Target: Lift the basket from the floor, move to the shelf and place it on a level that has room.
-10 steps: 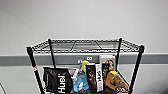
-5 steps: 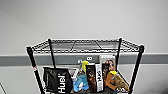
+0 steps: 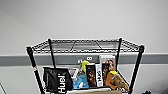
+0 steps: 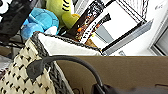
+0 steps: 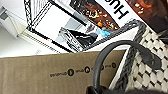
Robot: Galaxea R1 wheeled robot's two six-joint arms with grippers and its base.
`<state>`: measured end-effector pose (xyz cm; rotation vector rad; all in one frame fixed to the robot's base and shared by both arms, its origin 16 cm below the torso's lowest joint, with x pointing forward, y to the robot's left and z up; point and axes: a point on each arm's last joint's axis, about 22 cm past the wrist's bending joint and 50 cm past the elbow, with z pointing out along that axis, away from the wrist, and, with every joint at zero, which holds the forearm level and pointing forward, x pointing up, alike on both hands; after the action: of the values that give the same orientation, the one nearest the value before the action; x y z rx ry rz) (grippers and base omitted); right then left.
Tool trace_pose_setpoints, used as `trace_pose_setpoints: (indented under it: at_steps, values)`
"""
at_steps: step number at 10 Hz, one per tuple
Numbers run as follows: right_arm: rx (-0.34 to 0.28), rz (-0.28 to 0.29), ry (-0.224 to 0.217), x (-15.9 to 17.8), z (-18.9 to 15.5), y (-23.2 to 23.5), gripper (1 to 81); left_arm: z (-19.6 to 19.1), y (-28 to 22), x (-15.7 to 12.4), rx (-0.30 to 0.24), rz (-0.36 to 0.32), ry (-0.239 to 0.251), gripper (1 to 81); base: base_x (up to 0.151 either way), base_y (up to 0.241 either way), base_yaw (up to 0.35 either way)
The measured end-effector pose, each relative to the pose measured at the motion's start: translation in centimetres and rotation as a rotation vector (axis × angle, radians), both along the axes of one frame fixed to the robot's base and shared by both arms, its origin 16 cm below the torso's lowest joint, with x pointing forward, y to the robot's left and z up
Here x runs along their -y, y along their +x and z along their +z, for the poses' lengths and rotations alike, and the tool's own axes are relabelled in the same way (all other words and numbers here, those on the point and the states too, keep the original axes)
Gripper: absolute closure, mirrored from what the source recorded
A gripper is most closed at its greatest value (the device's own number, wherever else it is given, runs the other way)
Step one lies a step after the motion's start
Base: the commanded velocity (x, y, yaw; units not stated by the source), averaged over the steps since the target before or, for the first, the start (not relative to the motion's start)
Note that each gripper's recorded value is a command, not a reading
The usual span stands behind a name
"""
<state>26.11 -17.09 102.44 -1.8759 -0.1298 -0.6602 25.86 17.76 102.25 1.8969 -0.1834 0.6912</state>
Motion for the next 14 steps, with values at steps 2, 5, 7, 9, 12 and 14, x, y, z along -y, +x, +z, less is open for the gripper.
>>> trace_pose_setpoints:
  at_steps: [2,5,7,9,12,14]
  values:
    - [0.016,0.000,0.014,0.0,1.9,0.2,81.1,1.7,0.5,0.3,0.012,0.000,-0.020,81.1,0.000,0.000,0.000]
    - [0.029,-0.005,0.028,0.1,3.7,0.5,81.1,5.3,1.0,0.9,0.046,-0.012,-0.048,81.1,0.000,0.000,0.000]
    - [0.047,0.002,0.030,0.1,5.1,0.5,81.1,7.6,1.3,0.8,0.067,-0.022,-0.050,81.1,0.000,0.000,0.000]
    - [0.067,0.007,0.036,0.1,6.8,0.6,81.1,9.4,1.2,0.9,0.082,-0.038,-0.049,81.1,0.000,0.000,0.000]
    - [0.093,0.012,0.052,0.0,9.4,1.0,81.1,11.9,0.7,0.9,0.098,-0.053,-0.052,81.1,0.000,0.000,0.000]
    - [0.113,0.025,0.059,-0.2,11.4,0.8,81.1,13.6,0.5,0.9,0.118,-0.070,-0.047,81.1,0.000,0.000,0.000]
